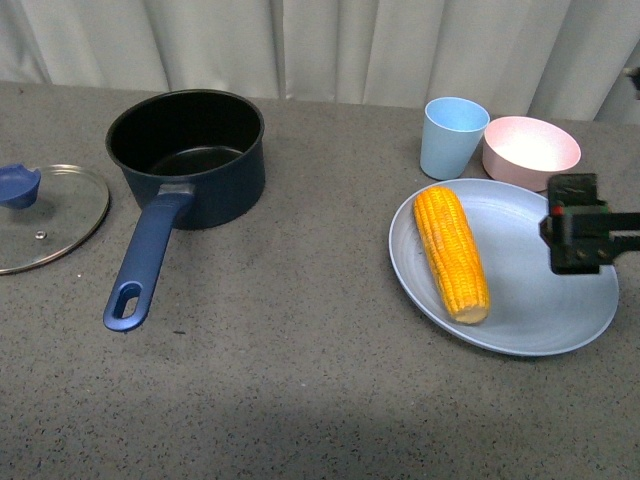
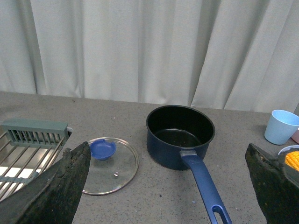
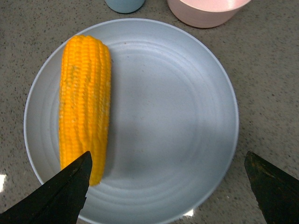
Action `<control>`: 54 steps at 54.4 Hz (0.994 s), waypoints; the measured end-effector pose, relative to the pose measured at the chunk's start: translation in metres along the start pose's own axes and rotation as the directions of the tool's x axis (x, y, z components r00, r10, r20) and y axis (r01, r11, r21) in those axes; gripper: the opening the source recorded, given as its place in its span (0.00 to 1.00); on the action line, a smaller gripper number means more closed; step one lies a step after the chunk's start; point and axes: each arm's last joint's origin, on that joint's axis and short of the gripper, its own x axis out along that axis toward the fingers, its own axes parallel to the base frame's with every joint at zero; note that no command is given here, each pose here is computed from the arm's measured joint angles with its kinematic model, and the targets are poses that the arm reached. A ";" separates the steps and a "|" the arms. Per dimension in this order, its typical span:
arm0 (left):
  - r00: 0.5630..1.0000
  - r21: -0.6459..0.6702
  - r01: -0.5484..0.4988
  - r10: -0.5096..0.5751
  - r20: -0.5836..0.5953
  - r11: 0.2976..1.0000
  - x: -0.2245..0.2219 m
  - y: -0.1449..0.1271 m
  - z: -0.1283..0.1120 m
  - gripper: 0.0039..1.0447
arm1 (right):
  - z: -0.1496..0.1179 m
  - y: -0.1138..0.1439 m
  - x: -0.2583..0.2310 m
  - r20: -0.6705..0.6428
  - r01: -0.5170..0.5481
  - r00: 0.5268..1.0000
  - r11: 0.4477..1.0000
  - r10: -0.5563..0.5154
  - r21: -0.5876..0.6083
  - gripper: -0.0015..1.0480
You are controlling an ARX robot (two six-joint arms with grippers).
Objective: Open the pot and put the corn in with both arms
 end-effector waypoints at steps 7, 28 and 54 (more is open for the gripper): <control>1.000 0.000 0.000 0.000 0.000 1.000 0.000 0.000 0.000 0.94 | 0.015 0.014 0.020 -0.049 -0.018 0.999 0.999 0.020 0.028 0.91; 1.000 0.000 0.000 0.000 0.000 1.000 0.000 0.000 0.000 0.94 | 0.039 0.049 0.072 -0.181 -0.035 0.982 0.996 0.049 0.077 0.91; 1.000 0.000 0.000 0.000 0.000 1.000 0.000 0.000 0.000 0.94 | 0.020 0.056 0.092 -0.329 -0.011 0.944 0.998 0.030 0.059 0.74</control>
